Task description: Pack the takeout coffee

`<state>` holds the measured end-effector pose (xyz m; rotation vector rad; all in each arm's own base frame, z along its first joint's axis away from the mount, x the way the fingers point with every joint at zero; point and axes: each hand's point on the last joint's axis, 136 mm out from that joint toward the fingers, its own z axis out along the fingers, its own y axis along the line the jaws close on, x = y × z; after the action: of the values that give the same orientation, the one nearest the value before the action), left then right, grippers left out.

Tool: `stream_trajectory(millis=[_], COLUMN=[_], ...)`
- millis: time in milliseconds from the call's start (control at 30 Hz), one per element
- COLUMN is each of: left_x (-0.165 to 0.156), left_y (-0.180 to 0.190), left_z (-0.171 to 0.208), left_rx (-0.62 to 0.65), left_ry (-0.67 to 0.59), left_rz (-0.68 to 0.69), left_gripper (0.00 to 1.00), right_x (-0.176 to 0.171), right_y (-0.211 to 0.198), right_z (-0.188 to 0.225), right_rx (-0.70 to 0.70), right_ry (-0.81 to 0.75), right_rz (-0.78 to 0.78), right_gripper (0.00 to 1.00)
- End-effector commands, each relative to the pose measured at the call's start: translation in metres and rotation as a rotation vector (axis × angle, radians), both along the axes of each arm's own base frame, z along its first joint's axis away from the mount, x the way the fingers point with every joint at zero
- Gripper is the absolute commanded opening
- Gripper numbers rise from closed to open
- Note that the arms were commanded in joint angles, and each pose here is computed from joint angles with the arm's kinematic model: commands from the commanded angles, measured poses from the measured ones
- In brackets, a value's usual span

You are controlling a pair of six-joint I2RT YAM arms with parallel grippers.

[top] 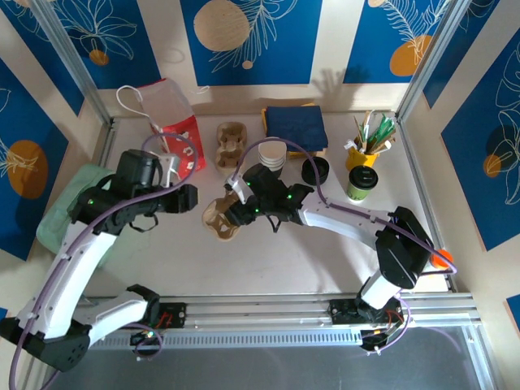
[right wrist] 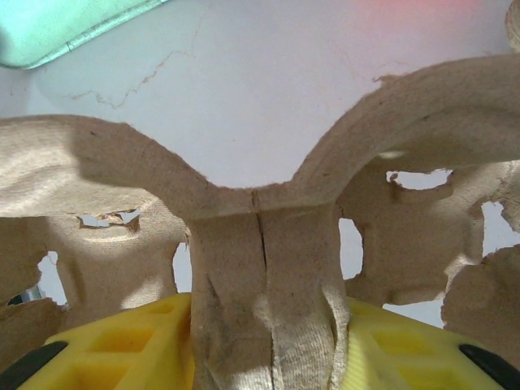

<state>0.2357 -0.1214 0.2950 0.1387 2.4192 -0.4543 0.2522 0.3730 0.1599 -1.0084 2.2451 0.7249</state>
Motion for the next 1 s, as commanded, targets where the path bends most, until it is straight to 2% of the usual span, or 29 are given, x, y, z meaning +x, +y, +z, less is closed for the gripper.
stream_trajectory(millis=[0,100,167,333,500,733,867,967], left_x=[0.015,0.031,0.044,0.082,0.129,0.181,0.202,0.214], left_y=[0.042,0.061,0.07,0.094,0.102,0.102,0.109,0.121], left_z=[0.027,0.051,0.064,0.072,0.059,0.046,0.037,0.032], left_rx=[0.086,0.088,0.081,0.103,0.026,-0.042,-0.047,-0.005], left_ry=[-0.09,-0.155,-0.192,-0.228,-0.181,-0.096,-0.059,-0.038], left_rz=[0.208,0.321,0.376,0.496,0.53,0.514,0.544,0.598], left_gripper=[0.7,0.79,0.81,0.82,0.81,0.73,0.63,0.54], right_x=[0.002,0.002,0.002,0.003,0.005,0.008,0.01,0.01], right_y=[0.004,0.004,0.005,0.003,-0.001,-0.004,-0.004,-0.005], right_z=[0.007,0.004,0.003,0.002,-0.001,-0.003,-0.005,-0.006], right_rx=[0.015,0.012,0.01,0.008,0.002,-0.004,-0.008,-0.012], right_ry=[0.014,0.026,0.035,0.045,0.05,0.051,0.057,0.059], right_rz=[0.001,0.006,0.006,0.002,-0.002,-0.004,-0.007,-0.01], right_gripper=[0.44,0.44,0.44,0.43,0.43,0.43,0.43,0.42])
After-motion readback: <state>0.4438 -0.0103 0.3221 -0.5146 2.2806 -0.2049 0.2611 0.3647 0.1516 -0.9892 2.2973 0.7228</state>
